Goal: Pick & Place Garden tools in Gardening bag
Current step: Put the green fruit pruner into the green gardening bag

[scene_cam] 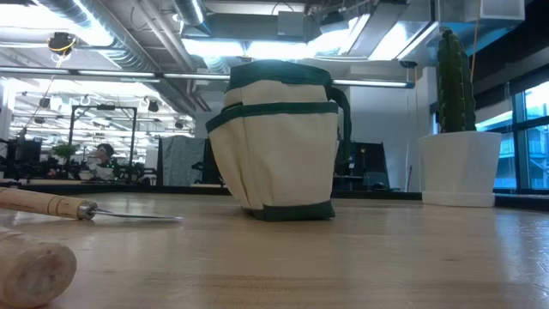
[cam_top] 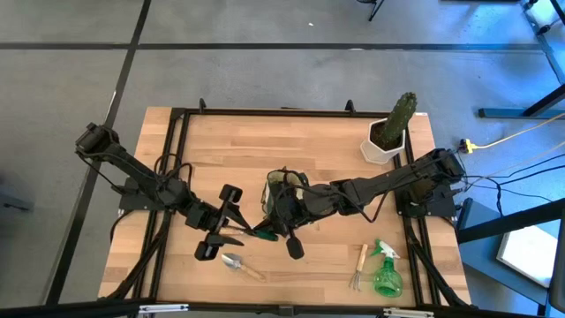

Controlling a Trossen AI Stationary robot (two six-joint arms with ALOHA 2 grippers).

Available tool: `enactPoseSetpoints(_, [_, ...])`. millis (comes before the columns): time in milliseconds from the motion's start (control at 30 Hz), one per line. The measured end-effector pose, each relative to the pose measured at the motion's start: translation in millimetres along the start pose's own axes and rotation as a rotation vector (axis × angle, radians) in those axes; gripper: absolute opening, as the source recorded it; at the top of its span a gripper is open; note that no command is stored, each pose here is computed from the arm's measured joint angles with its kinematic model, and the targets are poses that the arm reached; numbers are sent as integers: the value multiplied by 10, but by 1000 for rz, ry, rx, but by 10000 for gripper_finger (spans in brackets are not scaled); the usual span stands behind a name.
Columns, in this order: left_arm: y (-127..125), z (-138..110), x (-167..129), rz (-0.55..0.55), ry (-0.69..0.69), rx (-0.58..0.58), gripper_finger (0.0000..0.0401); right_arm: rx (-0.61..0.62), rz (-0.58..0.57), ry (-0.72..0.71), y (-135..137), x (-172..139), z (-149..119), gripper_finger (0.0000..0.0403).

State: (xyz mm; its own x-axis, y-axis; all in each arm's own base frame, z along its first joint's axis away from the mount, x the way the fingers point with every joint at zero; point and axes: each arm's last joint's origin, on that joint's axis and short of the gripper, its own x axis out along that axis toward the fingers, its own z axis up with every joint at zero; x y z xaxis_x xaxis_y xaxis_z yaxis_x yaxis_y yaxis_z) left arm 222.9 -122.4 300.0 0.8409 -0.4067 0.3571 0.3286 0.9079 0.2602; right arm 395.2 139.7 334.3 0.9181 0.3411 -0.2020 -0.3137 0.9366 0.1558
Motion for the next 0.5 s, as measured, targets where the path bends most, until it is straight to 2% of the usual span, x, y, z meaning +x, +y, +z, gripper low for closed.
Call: enactPoseSetpoints(500, [26,-34,30,51,-22,-8,182,-12,-35,-28,-67,-2,32,6])
